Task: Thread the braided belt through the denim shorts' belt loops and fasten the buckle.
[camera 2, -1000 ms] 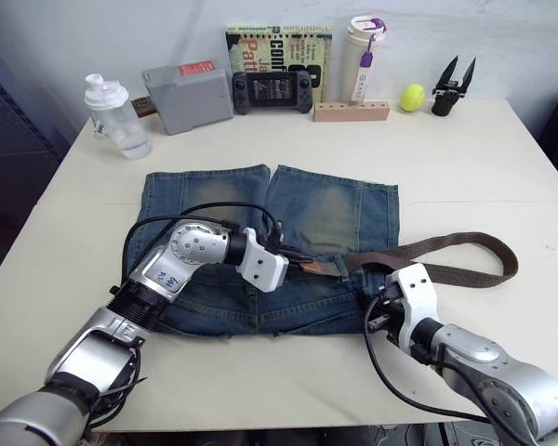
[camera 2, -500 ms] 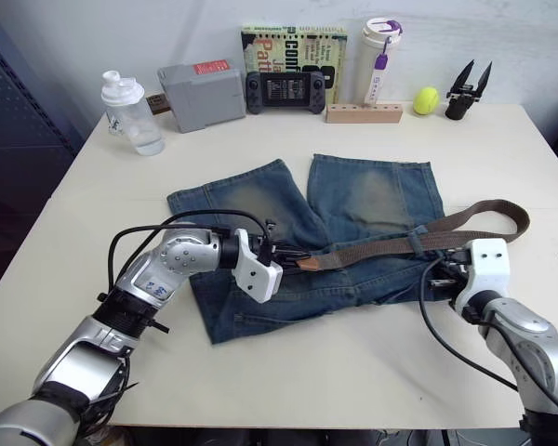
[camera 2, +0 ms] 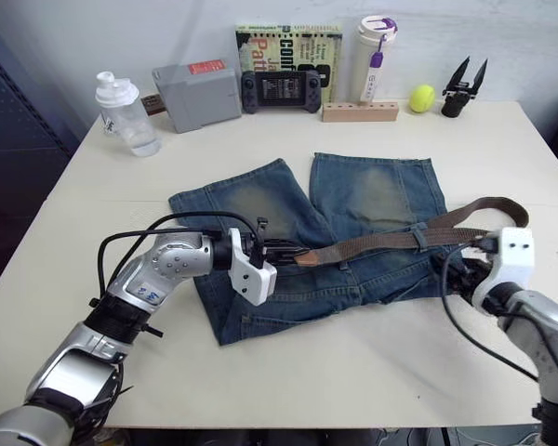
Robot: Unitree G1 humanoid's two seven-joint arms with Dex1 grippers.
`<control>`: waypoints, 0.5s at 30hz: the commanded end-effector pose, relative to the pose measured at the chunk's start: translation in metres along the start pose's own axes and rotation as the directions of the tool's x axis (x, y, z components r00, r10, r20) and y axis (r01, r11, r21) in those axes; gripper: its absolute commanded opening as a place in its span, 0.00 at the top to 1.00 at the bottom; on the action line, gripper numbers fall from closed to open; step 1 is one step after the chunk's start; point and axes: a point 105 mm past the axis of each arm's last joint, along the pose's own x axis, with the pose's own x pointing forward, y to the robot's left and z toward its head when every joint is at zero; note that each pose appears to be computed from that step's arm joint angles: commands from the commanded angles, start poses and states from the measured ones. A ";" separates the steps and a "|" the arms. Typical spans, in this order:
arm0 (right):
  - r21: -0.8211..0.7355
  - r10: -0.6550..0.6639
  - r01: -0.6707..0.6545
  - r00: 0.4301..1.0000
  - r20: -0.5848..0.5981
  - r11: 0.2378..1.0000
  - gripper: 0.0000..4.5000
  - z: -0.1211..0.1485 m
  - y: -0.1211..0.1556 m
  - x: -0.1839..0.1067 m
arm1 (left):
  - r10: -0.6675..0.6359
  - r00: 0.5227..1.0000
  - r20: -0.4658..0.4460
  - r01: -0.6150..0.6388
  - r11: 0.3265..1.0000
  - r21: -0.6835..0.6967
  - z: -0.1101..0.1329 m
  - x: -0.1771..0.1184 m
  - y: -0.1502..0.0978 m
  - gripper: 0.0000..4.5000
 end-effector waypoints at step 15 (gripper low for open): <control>0.619 0.492 -0.409 0.869 0.041 0.671 0.01 -0.034 0.136 0.000 | 0.153 0.984 0.087 -0.160 0.984 0.083 0.017 -0.003 0.020 1.00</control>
